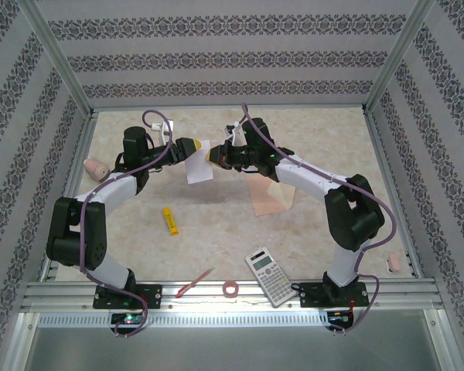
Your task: Place the letter into the envelope and seal it
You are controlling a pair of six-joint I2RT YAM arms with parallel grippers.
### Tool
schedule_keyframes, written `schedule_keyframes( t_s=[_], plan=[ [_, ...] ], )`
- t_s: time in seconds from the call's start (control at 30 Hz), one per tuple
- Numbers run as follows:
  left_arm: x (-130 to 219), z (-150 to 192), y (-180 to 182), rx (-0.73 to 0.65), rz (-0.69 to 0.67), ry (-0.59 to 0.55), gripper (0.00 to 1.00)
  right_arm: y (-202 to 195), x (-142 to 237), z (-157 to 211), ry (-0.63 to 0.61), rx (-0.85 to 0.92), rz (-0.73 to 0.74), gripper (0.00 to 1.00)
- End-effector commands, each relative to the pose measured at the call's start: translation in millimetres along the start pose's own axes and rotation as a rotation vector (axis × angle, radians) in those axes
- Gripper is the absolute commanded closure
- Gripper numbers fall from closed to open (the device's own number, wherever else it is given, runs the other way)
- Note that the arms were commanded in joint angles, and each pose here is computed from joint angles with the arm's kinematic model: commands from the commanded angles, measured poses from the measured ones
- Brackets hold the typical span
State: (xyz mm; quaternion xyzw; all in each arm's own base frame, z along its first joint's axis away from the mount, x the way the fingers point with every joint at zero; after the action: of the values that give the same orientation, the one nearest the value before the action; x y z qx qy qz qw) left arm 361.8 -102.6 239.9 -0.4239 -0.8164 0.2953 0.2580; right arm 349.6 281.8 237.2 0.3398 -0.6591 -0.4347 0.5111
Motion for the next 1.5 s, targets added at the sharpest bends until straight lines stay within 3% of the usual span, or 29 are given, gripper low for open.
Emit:
schedule_keyframes(
  t_s=[0.0,0.27,0.53,0.77,0.8,0.87,0.93,1.0,1.03,1.23,1.47],
  plan=[
    [1.5,-4.6,-15.1,-0.056,0.065,-0.006,0.43,-0.6,2.9,-3.3,-0.027,0.008,-0.012,1.0],
    [4.7,-4.7,-21.2,-0.073,0.073,0.01,0.62,-7.2,1.4,-6.2,-0.037,-0.002,-0.002,1.0],
    [3.9,-7.5,-21.5,-0.078,0.07,0.012,0.97,-10.1,4.7,-6.9,-0.046,-0.004,0.004,1.0],
    [3.4,-10.2,-21.6,-0.082,0.064,0.009,1.0,-10.4,9.2,-7.4,-0.051,0.003,0.004,1.0],
    [3.4,-11.1,-22.1,-0.083,0.065,0.01,1.0,-10.6,10.5,-7.6,-0.05,0.007,0.003,0.96],
    [3.5,-14.4,-24.4,-0.091,0.07,0.01,1.0,-11.6,13.5,-8.7,-0.045,0.019,-0.001,0.76],
    [3.7,-18.9,-26.7,-0.098,0.075,0.007,1.0,-11.3,19.8,-10.9,-0.032,0.047,-0.023,0.4],
    [4.1,-23.9,-29.8,-0.109,0.087,0.005,1.0,-10.6,31.0,-13.7,-0.027,0.084,-0.05,0.2],
    [3.3,-25.7,-31.3,-0.113,0.094,0.008,1.0,-9.2,38.9,-15.7,-0.023,0.111,-0.074,0.05],
    [0.1,-34.7,-35.6,-0.136,0.138,0.018,1.0,-5.7,87.8,-29.1,-0.015,0.225,-0.219,0.02],
    [-2.5,-41.8,-43.2,-0.146,0.226,0.019,1.0,3.8,97.7,-31.1,0.049,0.341,-0.337,0.02]
  ],
)
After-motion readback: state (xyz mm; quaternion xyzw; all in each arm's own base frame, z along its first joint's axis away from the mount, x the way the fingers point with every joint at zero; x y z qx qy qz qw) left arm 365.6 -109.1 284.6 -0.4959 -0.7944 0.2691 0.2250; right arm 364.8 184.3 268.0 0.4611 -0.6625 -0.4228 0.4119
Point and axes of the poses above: each hand's point on the last joint's axis, 136 mm out from that joint toward the fingers, its own x axis back along the fingers, its own y axis along the line the jaws close on, z = x × y, the point moved 9 cm from there along x, back along the fingers, and after that the axes turned 11 degrees about -x, right-handed, at the moved point
